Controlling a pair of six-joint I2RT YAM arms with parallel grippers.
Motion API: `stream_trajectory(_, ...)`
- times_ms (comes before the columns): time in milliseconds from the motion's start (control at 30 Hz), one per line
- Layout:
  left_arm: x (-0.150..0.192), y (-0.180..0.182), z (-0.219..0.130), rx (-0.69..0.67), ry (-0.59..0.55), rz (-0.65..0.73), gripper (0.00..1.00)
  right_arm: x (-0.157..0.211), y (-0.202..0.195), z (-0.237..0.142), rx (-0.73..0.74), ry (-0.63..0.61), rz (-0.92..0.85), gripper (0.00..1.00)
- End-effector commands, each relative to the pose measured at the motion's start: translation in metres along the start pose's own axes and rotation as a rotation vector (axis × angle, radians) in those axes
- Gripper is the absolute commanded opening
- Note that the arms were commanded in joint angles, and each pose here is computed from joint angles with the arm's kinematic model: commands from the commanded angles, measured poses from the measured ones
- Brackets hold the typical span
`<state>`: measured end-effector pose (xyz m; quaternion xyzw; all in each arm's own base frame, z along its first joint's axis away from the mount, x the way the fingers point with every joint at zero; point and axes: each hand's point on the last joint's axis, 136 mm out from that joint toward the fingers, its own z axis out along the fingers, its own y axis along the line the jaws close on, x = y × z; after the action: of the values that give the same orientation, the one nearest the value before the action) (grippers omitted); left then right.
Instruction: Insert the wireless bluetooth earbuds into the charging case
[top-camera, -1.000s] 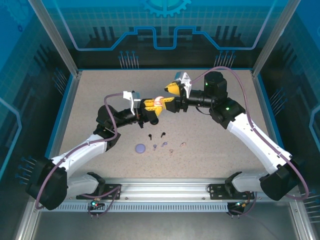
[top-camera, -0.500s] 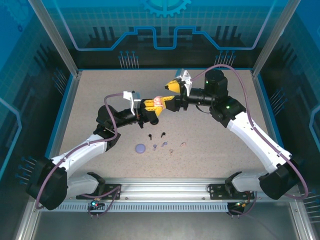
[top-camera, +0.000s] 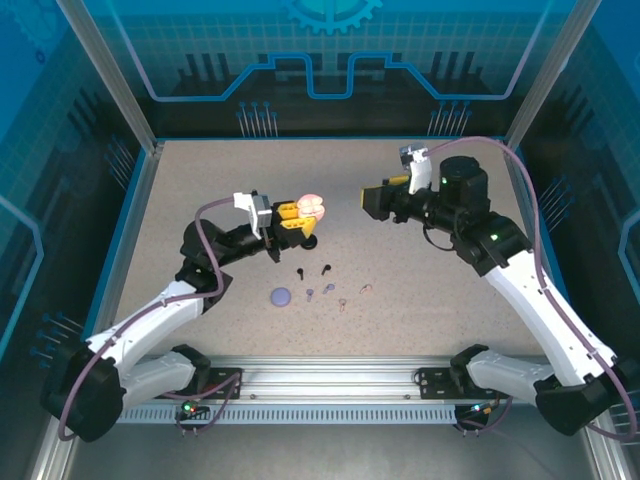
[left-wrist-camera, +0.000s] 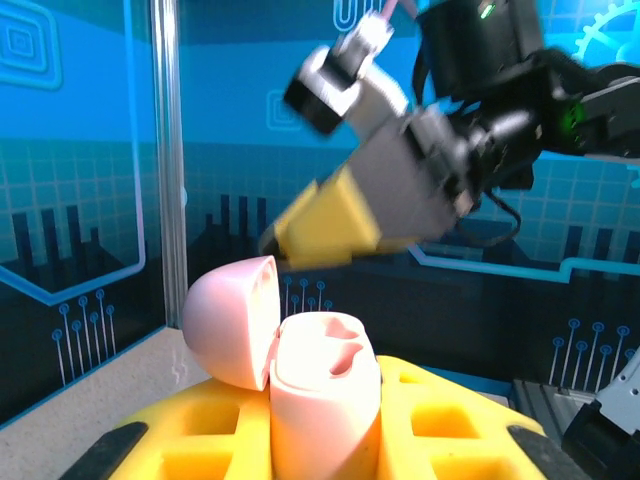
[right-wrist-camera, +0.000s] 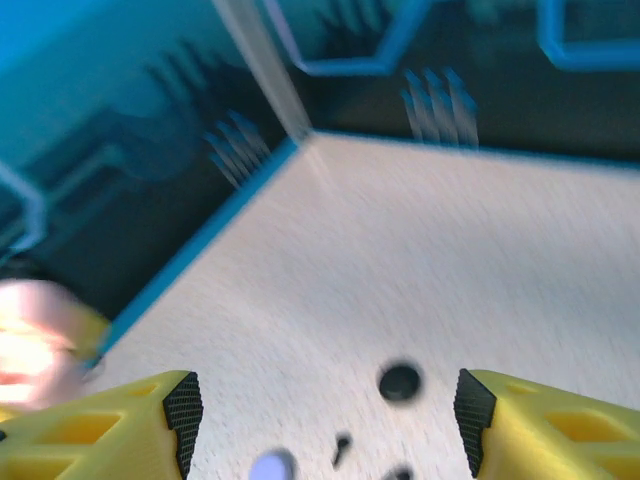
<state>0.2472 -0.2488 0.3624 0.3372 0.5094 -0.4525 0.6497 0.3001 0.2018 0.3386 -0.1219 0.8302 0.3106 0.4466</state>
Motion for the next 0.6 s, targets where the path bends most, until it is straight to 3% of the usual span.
stream_trajectory(0, -0.004, -0.003, -0.004, -0.015, -0.019, 0.042, 0.0, 0.09, -0.065, 0.013, 0.308, 0.267, 0.251, 0.7)
stream_trajectory(267, -0.008, -0.008, -0.009, -0.014, -0.03, 0.055, 0.0, 0.186, -0.082, 0.052, 0.498, 0.471, 0.378, 0.66)
stream_trajectory(567, -0.01, -0.017, -0.02, -0.021, -0.03, 0.073, 0.0, 0.242, -0.091, 0.079, 0.568, 0.565, 0.501, 0.57)
